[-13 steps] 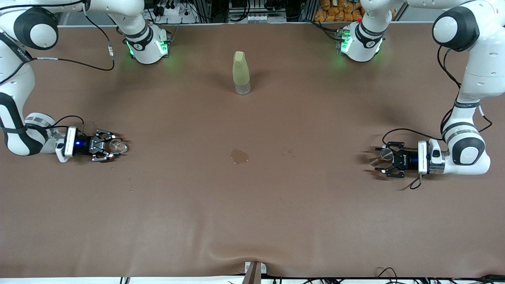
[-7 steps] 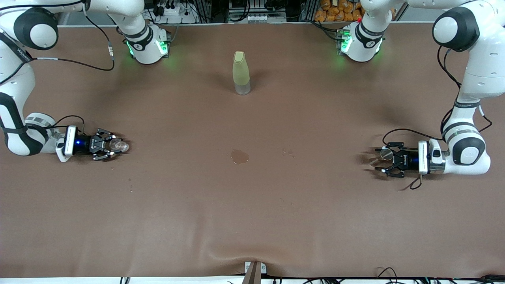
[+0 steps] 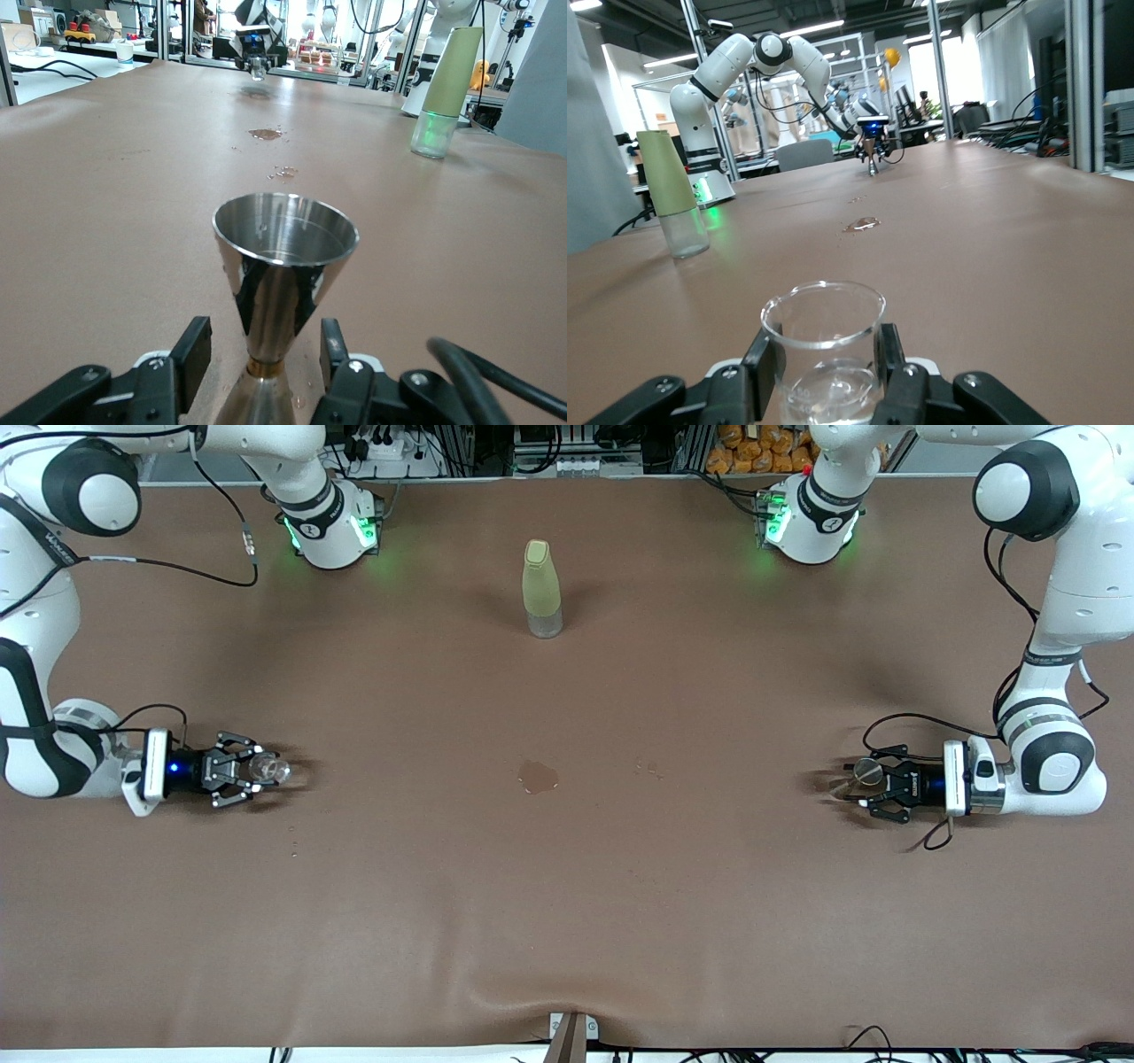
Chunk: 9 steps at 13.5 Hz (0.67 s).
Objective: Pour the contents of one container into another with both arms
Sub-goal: 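Lift the beaker with the right gripper while the left gripper lifts the jigger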
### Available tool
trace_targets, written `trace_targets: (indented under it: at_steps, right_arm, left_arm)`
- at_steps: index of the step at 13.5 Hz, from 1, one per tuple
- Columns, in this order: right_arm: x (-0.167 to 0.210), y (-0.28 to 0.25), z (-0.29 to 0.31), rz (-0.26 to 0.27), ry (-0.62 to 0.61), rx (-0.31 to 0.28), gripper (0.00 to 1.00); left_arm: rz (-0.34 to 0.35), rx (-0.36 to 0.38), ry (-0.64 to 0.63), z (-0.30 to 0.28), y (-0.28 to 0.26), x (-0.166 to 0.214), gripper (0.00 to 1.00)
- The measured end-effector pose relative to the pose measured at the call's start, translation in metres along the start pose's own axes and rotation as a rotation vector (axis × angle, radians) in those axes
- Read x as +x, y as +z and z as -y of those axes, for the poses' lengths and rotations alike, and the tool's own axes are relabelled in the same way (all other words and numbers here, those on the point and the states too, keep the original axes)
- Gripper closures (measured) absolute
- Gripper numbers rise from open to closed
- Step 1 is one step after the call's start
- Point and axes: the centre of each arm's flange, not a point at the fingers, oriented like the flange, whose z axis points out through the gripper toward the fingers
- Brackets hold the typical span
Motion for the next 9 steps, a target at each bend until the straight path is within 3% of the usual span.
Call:
trace_targets:
  at_steps: [3, 4, 5, 6, 9]
  right_arm:
    - [0.039, 0.047, -0.035, -0.022, 0.004, 0.021, 0.5]
    - [0.046, 0.062, -0.043, -0.023, 0.001, 0.015, 0.5]
    - [0.05, 0.076, -0.05, -0.025, -0.003, 0.007, 0.5]
    - [0.053, 0.091, -0.055, -0.034, -0.007, 0.004, 0.5]
    - [0.065, 0.137, -0.067, -0.085, -0.013, 0.01, 0.5]
  left_arm:
    - [0.001, -0.001, 0.001, 0.001, 0.001, 0.001, 0.59]
    - [0.002, -0.002, 0.003, 0.001, 0.001, 0.001, 0.68]
    - [0.003, -0.002, 0.005, 0.002, 0.001, 0.002, 0.68]
    - [0.003, -0.002, 0.007, 0.003, 0.001, 0.003, 0.77]
    - [0.008, -0.001, 0.016, 0.006, 0.0, 0.006, 0.79]
